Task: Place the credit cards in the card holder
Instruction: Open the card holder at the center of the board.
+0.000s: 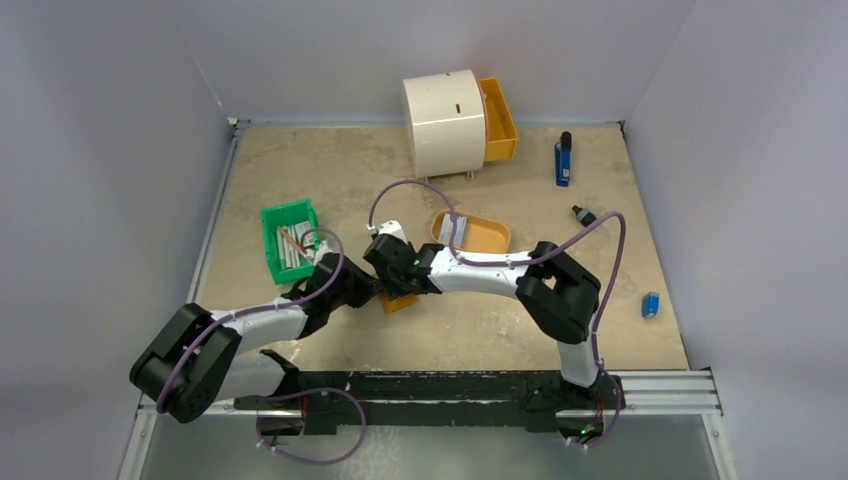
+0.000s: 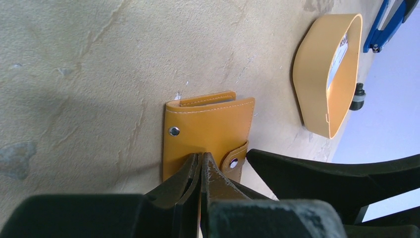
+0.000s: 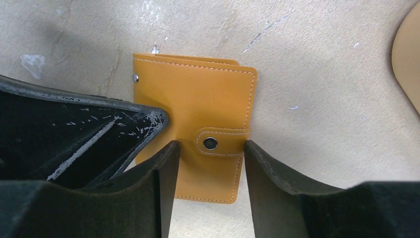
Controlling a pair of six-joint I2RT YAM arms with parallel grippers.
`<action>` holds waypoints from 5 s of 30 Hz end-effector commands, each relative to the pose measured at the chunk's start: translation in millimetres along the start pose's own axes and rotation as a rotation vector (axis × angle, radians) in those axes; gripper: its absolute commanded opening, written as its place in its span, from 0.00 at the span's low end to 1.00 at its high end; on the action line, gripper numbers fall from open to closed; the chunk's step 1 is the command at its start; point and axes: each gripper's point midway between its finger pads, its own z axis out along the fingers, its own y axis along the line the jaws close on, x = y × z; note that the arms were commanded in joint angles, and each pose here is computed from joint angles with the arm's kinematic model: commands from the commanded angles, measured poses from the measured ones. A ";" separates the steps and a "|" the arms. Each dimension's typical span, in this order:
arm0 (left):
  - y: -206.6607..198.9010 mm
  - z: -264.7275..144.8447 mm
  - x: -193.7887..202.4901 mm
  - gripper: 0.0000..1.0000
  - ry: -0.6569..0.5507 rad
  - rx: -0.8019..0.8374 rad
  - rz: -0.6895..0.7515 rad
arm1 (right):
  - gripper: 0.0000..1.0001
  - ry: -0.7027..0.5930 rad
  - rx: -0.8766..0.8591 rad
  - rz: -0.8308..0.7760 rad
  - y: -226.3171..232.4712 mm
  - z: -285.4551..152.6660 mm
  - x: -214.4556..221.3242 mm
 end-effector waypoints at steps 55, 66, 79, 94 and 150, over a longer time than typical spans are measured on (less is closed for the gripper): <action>-71.1 -29.0 -7.2 0.77 0.056 0.160 0.251 | 0.00 -0.177 -0.260 0.243 -36.6 -118.6 -11.1; -83.8 -17.5 14.2 0.79 0.125 0.233 0.300 | 0.00 -0.185 -0.270 0.222 -39.6 -114.5 -9.0; -48.3 10.7 26.2 0.53 0.165 0.101 0.322 | 0.00 -0.149 -0.182 0.270 -68.0 -108.5 10.8; -19.5 12.5 30.4 0.25 0.145 0.058 0.267 | 0.25 0.082 0.127 0.457 -129.9 -94.5 112.0; -43.9 -11.3 29.2 0.62 0.132 0.177 0.287 | 0.00 -0.056 -0.228 0.478 -91.0 -60.7 67.8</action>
